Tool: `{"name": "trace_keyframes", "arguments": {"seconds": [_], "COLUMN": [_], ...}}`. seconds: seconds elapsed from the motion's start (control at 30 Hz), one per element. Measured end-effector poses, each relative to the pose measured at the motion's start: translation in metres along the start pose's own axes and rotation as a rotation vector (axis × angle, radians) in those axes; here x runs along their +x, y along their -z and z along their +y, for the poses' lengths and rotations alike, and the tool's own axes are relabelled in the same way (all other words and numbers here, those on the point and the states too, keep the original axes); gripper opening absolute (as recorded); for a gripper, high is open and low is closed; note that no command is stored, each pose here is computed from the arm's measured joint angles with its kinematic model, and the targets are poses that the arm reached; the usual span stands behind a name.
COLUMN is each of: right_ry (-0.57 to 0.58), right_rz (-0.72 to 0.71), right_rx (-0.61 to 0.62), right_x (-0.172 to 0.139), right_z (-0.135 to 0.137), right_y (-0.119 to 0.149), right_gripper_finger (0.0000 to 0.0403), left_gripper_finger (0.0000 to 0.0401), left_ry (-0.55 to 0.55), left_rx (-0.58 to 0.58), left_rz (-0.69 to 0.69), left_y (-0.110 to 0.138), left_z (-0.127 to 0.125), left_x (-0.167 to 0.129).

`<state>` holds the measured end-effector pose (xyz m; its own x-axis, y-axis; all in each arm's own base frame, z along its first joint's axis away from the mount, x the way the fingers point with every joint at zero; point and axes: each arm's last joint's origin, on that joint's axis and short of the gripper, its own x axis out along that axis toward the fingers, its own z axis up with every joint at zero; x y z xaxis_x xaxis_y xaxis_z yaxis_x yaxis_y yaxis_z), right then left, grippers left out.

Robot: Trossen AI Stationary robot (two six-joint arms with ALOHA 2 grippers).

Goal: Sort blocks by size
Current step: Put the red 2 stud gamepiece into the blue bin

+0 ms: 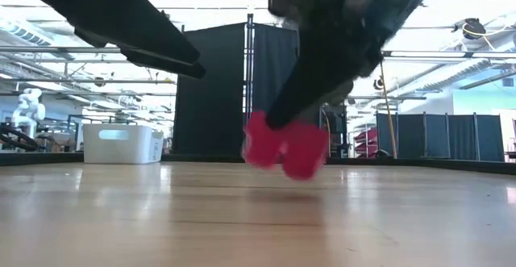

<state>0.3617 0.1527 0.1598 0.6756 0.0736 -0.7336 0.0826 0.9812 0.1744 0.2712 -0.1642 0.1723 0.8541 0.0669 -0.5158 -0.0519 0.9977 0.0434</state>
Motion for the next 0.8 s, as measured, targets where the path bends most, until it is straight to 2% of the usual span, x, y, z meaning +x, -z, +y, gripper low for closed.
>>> {"name": "trace_keyframes", "arguments": {"seconds": [0.17, 0.37, 0.6, 0.8], "right_ry": [-0.017, -0.017, 0.068, 0.091], "right_rz": [-0.029, -0.038, -0.086, -0.099], "right_rx": [-0.043, -0.164, -0.343, -0.385], "right_x": [-0.005, -0.006, -0.009, -0.01], "right_z": [0.001, 0.006, 0.016, 0.019], "right_y": [-0.005, -0.003, 0.001, 0.002], "right_gripper_finger": [0.0002, 0.0002, 0.0001, 0.0001], "left_gripper_finger": [0.0242, 0.0242, 0.0242, 0.0242], "left_ry": [0.002, 0.007, 0.011, 0.002], "left_rx": [0.005, -0.004, -0.074, -0.089], "left_rz": [-0.002, -0.009, -0.05, -0.052], "left_y": [0.0, 0.0, 0.005, 0.012], "left_z": [0.0, 0.0, -0.001, 0.002], "left_x": [0.0, 0.0, 0.023, 0.038]}}
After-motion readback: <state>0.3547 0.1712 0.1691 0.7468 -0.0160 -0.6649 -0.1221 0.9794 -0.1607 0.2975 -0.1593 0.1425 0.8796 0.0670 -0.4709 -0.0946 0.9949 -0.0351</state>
